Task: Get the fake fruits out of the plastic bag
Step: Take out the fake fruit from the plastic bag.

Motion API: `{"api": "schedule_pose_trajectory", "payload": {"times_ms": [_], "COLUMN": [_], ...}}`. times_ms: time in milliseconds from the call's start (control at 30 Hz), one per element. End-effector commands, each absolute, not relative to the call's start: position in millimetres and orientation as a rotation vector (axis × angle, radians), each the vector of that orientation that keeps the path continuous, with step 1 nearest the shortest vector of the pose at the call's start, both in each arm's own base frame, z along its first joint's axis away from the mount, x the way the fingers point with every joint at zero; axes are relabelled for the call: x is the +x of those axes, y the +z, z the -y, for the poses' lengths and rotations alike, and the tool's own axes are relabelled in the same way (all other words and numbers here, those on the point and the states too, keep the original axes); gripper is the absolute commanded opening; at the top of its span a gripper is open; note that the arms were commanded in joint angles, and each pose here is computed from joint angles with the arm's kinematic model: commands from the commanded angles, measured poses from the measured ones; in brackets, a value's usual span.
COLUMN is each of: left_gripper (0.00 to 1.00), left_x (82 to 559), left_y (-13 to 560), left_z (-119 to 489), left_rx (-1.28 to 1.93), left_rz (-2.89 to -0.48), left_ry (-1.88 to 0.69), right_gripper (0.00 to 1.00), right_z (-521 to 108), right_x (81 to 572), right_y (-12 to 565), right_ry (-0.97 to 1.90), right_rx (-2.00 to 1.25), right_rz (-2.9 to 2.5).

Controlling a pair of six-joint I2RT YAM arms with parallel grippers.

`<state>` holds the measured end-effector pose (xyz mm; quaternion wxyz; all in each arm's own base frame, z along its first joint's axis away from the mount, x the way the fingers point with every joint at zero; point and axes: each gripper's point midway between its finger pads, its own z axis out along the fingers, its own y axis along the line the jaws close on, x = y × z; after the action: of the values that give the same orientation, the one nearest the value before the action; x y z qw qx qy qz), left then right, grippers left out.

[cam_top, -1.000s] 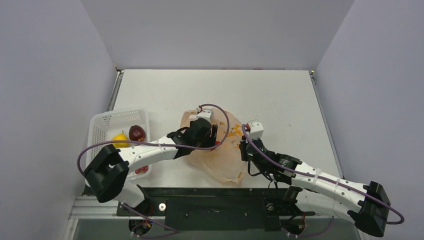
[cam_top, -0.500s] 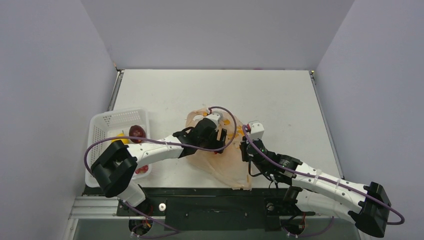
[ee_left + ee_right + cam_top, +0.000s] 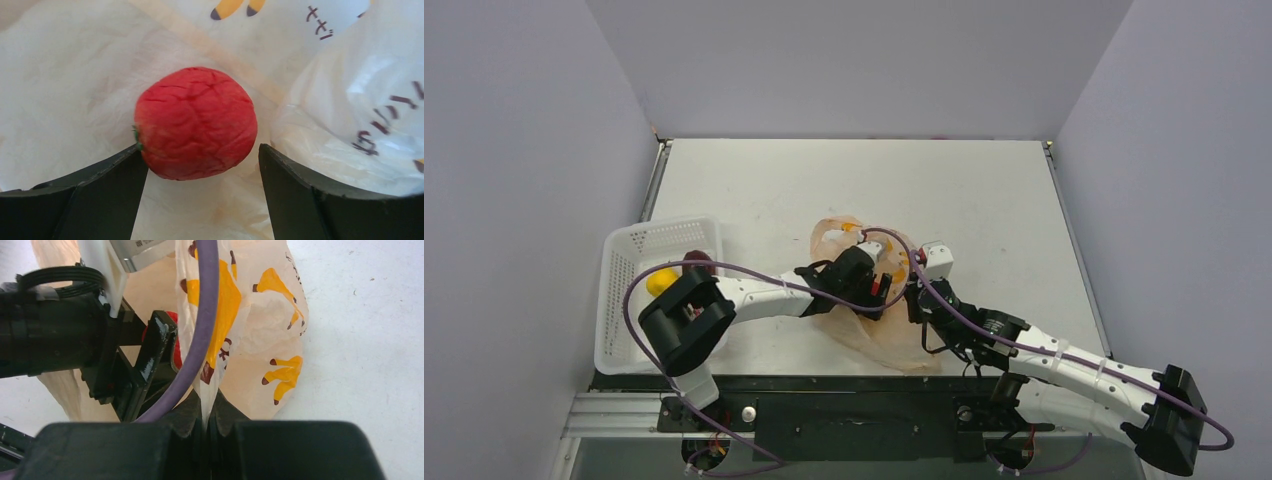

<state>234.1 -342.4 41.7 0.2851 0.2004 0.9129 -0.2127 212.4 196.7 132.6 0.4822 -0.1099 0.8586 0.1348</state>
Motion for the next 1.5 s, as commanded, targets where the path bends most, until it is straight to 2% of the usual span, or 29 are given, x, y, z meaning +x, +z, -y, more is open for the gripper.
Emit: {"api": "schedule_pose_trajectory", "payload": {"times_ms": [0,233,533,733,967,1100,1233,1467], "left_gripper": [0.77,0.77,0.78,0.76,0.53,0.45,0.23,0.05], "left_x": [244,260,279,287,288,285,280,256], "left_y": [49,50,75,62,45,63,84,124], "left_z": [365,351,345,350,348,344,336,330], "left_rx": [0.527,0.520,0.499,0.505,0.515,0.494,0.474,0.421], "left_rz": [-2.393,-2.365,-2.310,-2.330,-2.382,-2.356,-2.340,-2.290], "left_ry": [-0.624,-0.483,-0.474,-0.498,-0.456,-0.481,-0.492,-0.688], "right_gripper": [0.00,0.00,0.00,0.00,0.00,0.00,0.00,0.00], "right_z": [-191,-190,-189,-191,-193,-192,-190,-182], "right_x": [216,216,216,217,218,218,220,226], "right_y": [137,138,140,142,142,137,138,139], "right_ry": [0.321,0.324,0.321,0.325,0.318,0.282,0.266,0.228], "right_rx": [-0.218,-0.217,-0.215,-0.224,-0.255,-0.293,-0.285,-0.213], "right_rz": [-2.065,-2.062,-2.058,-2.051,-2.050,-2.071,-2.066,-2.057]}}
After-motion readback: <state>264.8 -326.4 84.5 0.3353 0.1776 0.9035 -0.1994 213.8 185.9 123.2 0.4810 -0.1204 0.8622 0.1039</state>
